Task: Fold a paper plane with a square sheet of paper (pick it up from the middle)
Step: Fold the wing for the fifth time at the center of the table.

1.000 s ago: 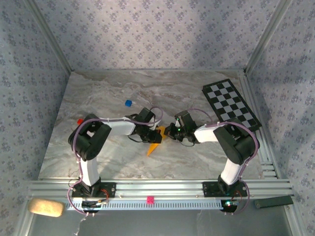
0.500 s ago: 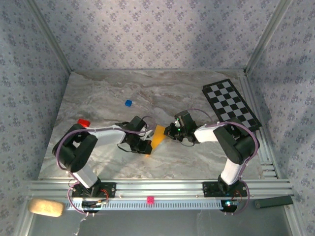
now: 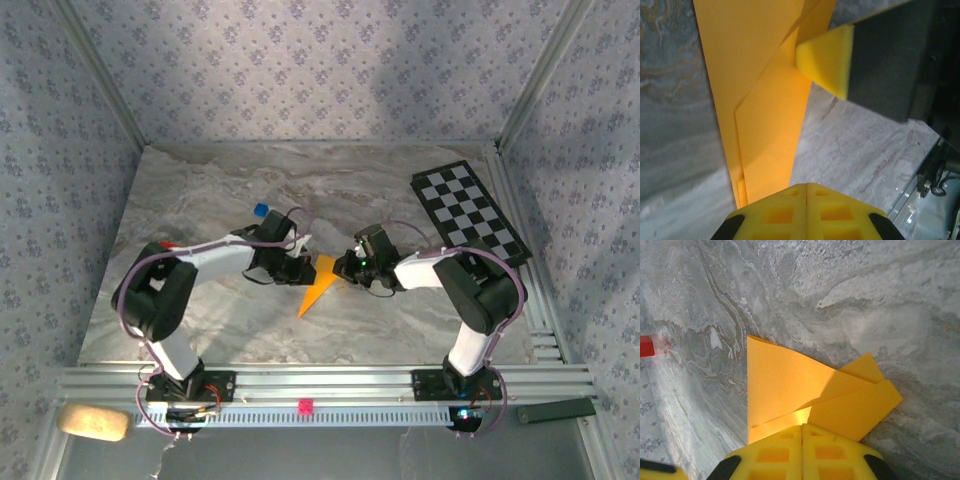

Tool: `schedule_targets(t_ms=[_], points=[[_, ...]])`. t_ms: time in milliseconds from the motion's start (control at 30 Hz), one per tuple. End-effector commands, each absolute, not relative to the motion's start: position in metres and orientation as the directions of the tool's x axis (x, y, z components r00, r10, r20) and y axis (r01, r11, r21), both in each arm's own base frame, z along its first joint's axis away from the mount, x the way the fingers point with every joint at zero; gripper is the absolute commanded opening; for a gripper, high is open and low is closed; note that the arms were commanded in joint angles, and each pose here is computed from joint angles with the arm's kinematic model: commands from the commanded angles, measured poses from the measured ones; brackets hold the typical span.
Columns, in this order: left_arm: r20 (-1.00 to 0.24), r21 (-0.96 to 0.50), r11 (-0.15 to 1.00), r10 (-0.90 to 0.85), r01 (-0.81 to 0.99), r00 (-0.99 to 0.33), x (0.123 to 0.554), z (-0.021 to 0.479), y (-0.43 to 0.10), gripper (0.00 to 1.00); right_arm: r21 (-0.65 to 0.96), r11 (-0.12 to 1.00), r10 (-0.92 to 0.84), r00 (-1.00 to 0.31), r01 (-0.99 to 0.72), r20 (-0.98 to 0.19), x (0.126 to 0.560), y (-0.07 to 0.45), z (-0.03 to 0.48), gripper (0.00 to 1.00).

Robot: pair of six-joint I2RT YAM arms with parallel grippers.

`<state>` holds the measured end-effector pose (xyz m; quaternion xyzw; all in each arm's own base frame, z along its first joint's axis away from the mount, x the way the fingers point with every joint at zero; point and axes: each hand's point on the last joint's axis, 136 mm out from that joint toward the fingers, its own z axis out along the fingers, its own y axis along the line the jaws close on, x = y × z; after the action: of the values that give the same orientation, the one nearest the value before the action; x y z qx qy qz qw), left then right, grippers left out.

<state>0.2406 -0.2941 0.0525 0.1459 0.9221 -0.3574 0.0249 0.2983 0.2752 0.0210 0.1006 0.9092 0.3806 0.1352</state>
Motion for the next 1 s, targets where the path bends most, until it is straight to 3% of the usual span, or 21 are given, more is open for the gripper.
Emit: schedule_targets(t_ms=[0,367,533,700,967], points=[[-0.091,-0.663,0.703,0.265,0.257,-0.96,0.237,0.036,-0.296,0.06,0.634,0.76,0.289,-0.948,0.145,-0.13,0.287,0.258,-0.009,0.07],[0.03,-0.56,0.816,0.191,0.142,-0.981,0.219,-0.017,-0.265,0.0,0.708,0.706,0.249,-0.937,0.002,-0.246,0.31,0.269,0.041,0.07],[0.047,-0.566,0.818,0.151,0.099,-0.987,0.217,-0.018,-0.265,0.0,0.713,0.691,0.114,-0.955,-0.122,-0.274,0.302,0.296,0.05,0.06],[0.042,-0.552,0.828,0.145,0.098,-0.989,0.22,-0.016,-0.264,0.0,0.64,0.768,0.156,-0.973,0.011,-0.171,0.298,0.275,0.011,0.06],[0.047,-0.558,0.826,0.124,0.077,-0.991,0.219,-0.013,-0.264,0.0,0.654,0.747,0.311,-0.933,0.122,-0.181,0.326,0.225,0.01,0.07]])
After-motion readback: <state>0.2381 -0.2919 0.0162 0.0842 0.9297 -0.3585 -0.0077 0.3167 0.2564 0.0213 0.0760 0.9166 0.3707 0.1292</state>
